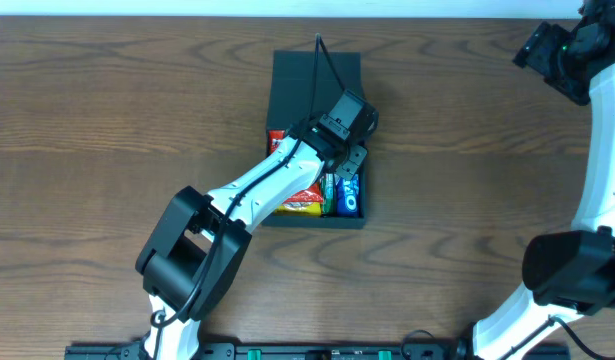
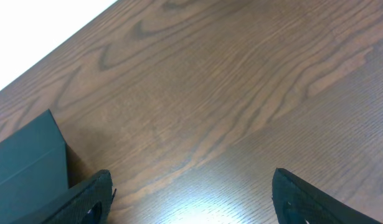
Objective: Pack container
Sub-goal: 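Lower the KitKat into the box beside the blue bar and release, then raise the left gripper and move both grippers to the box lid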
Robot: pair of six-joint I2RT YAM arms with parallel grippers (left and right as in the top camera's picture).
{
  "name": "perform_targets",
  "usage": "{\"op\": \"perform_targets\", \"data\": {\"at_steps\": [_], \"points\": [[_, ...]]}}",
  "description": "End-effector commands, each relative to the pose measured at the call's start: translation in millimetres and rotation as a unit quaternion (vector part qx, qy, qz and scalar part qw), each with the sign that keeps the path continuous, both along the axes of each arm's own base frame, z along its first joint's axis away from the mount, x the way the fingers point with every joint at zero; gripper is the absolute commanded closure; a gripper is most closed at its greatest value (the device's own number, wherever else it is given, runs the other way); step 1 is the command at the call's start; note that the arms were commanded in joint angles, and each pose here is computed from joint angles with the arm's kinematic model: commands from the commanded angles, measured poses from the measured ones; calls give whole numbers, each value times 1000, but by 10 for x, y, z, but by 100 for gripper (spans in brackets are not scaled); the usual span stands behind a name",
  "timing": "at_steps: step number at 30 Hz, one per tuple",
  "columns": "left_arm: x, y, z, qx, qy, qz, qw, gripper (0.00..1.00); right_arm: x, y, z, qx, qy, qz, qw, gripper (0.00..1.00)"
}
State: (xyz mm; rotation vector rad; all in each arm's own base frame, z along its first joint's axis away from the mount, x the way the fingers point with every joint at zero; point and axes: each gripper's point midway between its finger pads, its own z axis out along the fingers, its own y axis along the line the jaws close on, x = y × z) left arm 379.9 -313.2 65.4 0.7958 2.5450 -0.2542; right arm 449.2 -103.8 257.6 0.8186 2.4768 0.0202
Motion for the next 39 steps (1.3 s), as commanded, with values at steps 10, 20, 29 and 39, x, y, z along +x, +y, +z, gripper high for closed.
{"op": "perform_targets", "data": {"at_steps": [10,20,29,39], "points": [[45,-84,-45,-14,-6,-16,1000,72,6,-44,40,-5,-6,1,1000,18],[139,-105,111,-24,-23,-17,999,85,15,-46,46,-6,-8,1,1000,18],[392,-4,607,-65,-15,65,996,87,14,-46,45,-5,-8,1,1000,18],[116,59,571,-111,112,123,980,84,26,-48,53,-6,-11,1,1000,18]]}}
